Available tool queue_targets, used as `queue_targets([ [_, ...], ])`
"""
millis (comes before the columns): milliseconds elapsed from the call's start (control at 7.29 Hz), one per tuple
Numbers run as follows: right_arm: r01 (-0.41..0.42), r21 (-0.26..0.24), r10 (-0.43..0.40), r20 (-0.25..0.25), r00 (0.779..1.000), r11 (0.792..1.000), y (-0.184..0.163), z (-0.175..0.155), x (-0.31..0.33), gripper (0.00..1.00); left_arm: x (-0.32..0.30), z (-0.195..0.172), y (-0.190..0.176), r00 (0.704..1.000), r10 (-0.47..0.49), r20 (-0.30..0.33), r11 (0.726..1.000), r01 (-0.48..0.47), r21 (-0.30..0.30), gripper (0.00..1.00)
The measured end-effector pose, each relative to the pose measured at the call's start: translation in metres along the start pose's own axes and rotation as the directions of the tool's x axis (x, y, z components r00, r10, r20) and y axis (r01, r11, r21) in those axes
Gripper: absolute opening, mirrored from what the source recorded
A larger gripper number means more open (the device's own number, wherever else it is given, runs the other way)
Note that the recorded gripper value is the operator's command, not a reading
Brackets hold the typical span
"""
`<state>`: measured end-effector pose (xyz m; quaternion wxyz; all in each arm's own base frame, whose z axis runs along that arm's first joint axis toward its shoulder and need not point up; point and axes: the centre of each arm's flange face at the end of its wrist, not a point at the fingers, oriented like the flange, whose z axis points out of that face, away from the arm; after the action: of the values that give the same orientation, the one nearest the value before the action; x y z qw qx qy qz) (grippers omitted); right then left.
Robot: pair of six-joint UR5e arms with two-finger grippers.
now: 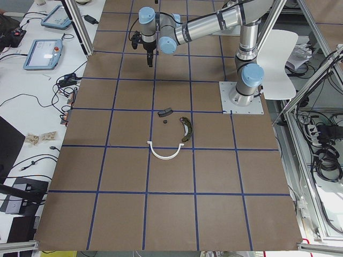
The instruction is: Place bearing gear from tray to pile
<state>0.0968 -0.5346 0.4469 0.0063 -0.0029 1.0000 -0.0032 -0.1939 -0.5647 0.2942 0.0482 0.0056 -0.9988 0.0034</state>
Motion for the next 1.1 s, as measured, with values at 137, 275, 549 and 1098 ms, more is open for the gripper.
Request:
queue_targets([
  [137,-0.042,-0.006,0.042,-0.012,0.999,0.999,0.011,-0.021,0.015,1.00,0.050,0.017,0.000,1.000,0.018,-0.013,1.000,-0.018,0.017,0.96],
  [275,-0.084,0.003,0.084,-0.015,0.996,0.996,0.019,-0.038,0.019,1.00,0.094,0.033,0.002,0.998,0.053,-0.019,0.998,-0.053,0.021,0.96],
  [549,-0.128,0.037,0.129,-0.010,0.992,0.991,0.022,-0.063,0.020,1.00,0.156,0.075,0.017,0.997,0.075,-0.008,0.997,-0.075,-0.015,0.95],
  [1098,-0.194,0.038,0.194,-0.003,0.981,0.980,0.007,-0.071,-0.023,1.00,0.181,0.129,0.029,0.996,-0.027,0.087,0.998,0.031,-0.050,0.88],
])
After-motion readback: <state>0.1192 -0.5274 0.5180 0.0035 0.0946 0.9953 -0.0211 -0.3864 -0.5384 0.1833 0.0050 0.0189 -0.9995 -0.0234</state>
